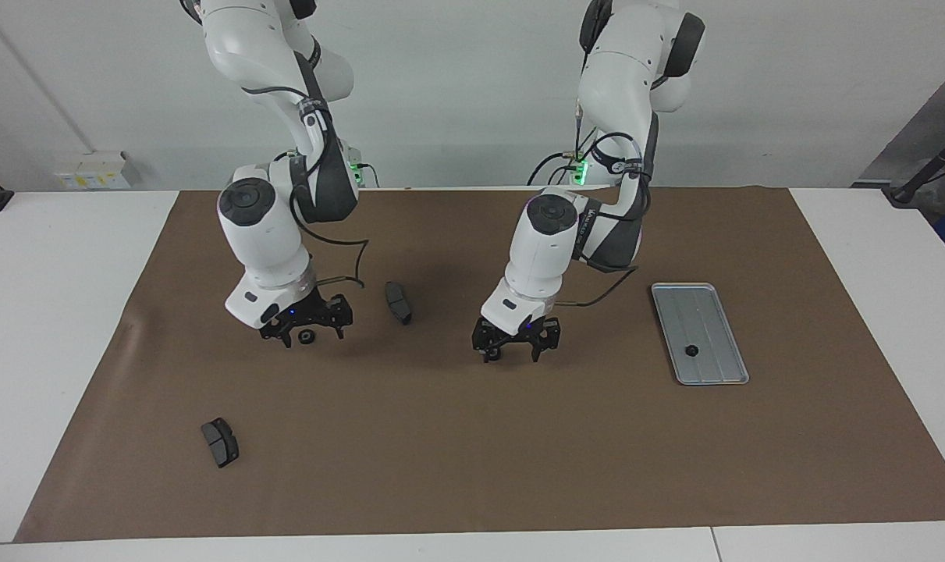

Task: Pick bearing gear from pile to tray

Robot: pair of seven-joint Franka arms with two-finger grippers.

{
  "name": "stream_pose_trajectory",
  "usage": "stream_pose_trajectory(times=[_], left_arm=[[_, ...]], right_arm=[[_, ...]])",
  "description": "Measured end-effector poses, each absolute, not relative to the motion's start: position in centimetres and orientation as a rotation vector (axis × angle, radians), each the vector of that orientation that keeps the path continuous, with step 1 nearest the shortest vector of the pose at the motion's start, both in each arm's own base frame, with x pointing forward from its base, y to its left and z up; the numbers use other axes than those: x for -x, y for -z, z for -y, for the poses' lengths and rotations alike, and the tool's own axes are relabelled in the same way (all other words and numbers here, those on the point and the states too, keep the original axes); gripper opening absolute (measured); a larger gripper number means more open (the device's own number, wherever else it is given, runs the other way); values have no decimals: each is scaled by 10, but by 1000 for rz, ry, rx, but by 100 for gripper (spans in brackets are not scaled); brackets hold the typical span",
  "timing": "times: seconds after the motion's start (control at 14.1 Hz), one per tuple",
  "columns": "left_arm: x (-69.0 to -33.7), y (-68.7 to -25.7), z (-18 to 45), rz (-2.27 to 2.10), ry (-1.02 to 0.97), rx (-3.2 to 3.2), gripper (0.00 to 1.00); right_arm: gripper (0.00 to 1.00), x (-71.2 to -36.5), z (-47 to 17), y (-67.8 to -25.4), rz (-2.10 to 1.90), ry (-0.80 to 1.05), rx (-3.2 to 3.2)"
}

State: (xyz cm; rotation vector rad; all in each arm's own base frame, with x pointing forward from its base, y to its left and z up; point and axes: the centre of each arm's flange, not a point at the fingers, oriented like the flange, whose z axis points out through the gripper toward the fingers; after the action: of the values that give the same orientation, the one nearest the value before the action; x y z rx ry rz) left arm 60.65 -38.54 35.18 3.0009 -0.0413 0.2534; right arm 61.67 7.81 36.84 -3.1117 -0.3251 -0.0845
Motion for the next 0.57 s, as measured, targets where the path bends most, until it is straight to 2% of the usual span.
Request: stream_pose_trajectory(times=[0.28,0.57], left_arm=[[-591,-326,404,95,-208,-3023,100],[-575,-303,411,132,-155,-3049,100]], right_arm=[[100,-577,-48,-318,435,108,3105],[100,-552,-47,-294,474,75,3100]])
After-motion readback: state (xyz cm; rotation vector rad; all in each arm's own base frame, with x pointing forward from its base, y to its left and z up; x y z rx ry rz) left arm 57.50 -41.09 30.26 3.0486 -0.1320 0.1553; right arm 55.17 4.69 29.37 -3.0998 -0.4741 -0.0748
